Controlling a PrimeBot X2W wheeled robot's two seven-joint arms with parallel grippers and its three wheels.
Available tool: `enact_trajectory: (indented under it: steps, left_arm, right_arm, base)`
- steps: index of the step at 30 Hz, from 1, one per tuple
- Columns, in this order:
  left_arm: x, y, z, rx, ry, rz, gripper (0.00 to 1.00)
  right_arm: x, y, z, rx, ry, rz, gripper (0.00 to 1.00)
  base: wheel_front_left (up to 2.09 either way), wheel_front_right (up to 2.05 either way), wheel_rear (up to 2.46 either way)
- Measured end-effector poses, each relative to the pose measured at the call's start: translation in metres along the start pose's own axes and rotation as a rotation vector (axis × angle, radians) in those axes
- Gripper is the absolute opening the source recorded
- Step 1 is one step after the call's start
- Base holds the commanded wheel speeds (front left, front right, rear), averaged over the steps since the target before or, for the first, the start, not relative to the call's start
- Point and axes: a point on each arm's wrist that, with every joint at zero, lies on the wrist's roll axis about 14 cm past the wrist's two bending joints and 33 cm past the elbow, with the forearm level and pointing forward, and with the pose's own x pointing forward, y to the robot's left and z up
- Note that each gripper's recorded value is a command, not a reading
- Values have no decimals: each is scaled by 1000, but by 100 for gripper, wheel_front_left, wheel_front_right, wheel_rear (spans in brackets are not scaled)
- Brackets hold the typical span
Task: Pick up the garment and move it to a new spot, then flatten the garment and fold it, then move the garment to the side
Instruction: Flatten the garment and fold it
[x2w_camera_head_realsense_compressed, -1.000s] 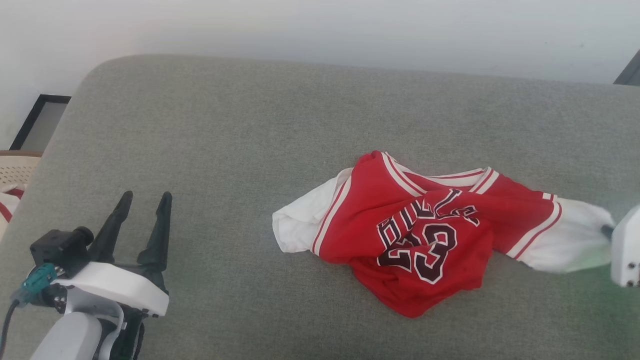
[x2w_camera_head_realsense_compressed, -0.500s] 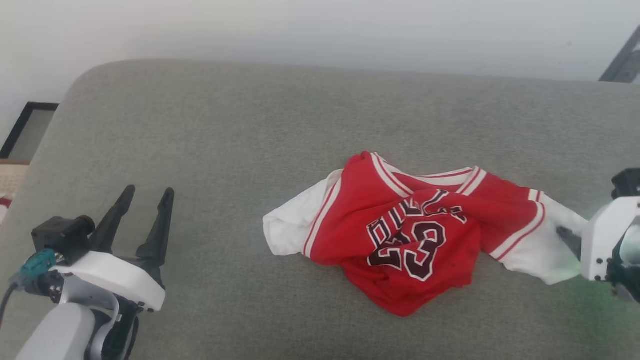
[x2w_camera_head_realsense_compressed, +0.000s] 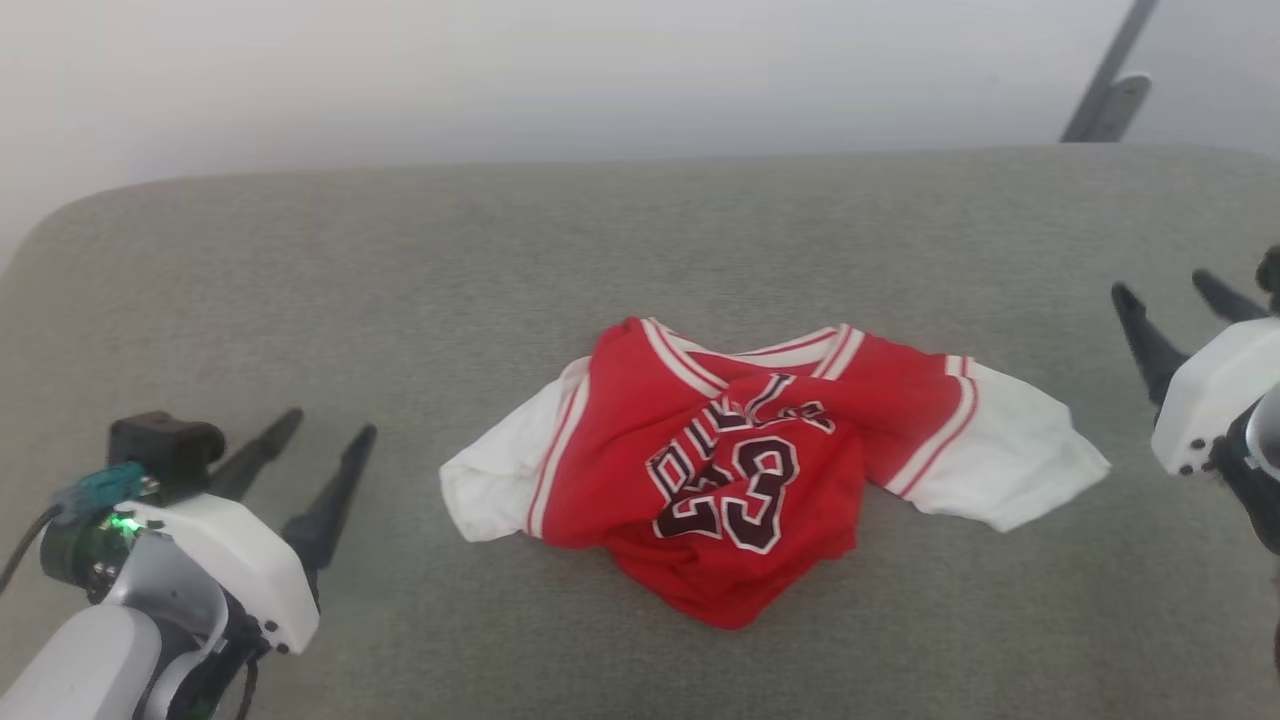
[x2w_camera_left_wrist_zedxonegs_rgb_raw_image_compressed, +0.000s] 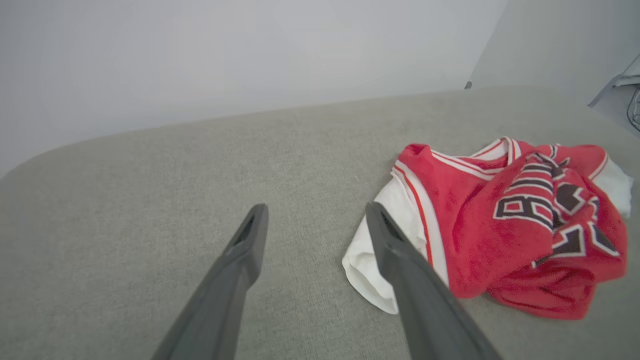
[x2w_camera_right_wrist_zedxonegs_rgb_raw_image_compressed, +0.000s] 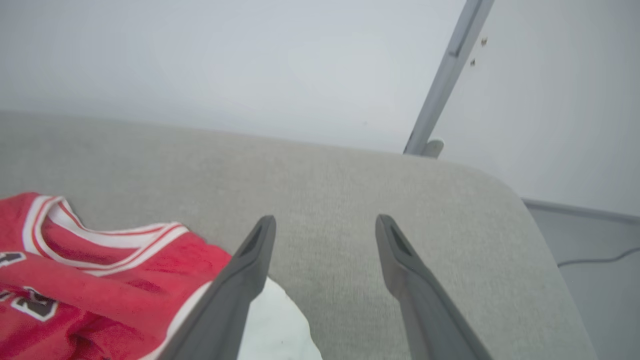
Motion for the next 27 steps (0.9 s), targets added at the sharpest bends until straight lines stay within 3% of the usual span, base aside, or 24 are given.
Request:
enact_trajectory:
  steps: [5, 10, 27]
  left_arm:
    - [11, -17, -28, 25, 174, -69, 100]
    - [27, -31, -47, 55, 285, -123, 100]
    - [74, -71, -92, 183, 484, -297, 100]
  right_arm:
    - [-19, -16, 23, 18, -165, -77, 100]
    - [-33, -24, 25, 39, -243, -144, 100]
    - [-45, -33, -9, 76, -213, -241, 100]
  base:
    - [0, 0, 0]
    - [0, 0, 0]
    - [0, 0, 0]
